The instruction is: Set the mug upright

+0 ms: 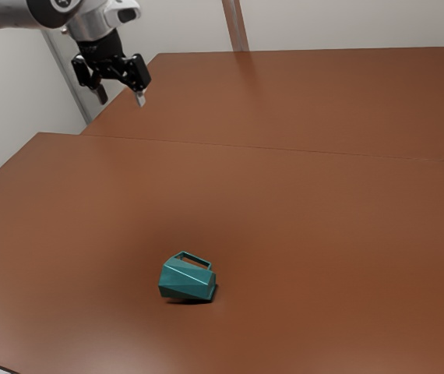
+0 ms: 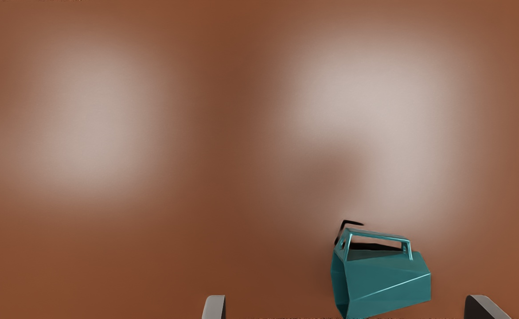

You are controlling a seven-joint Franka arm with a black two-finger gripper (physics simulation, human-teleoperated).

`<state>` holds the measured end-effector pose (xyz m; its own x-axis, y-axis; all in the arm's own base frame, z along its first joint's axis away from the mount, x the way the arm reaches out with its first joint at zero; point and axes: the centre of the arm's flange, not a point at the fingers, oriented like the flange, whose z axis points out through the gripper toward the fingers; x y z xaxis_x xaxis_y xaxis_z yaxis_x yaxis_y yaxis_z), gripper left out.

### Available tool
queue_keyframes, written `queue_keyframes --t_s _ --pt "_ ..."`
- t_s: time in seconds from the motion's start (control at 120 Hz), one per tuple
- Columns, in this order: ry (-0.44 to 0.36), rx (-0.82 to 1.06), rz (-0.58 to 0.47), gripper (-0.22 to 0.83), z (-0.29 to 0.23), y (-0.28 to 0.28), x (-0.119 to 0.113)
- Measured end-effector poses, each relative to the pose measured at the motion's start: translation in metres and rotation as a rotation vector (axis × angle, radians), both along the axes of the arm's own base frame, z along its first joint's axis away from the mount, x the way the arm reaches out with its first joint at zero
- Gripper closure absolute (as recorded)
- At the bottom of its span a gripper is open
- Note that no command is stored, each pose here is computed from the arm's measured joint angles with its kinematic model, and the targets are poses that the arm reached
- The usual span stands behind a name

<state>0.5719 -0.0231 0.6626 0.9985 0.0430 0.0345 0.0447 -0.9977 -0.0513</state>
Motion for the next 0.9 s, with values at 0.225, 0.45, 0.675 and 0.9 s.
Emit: queue_keyframes --t_s 0.225,0.45,0.675,0.9 --pt "0.118 -0.209 -0.013 0.02 -0.066 0.003 -0.053" --pt "0.19 -0.673 0.337 0.02 -0.239 0.14 -0.129" --pt "0.094 -0.934 0.367 0.02 -0.33 0.129 -0.154" --pt "0.028 -1.0 0.233 0.02 -0.361 0.091 -0.16"
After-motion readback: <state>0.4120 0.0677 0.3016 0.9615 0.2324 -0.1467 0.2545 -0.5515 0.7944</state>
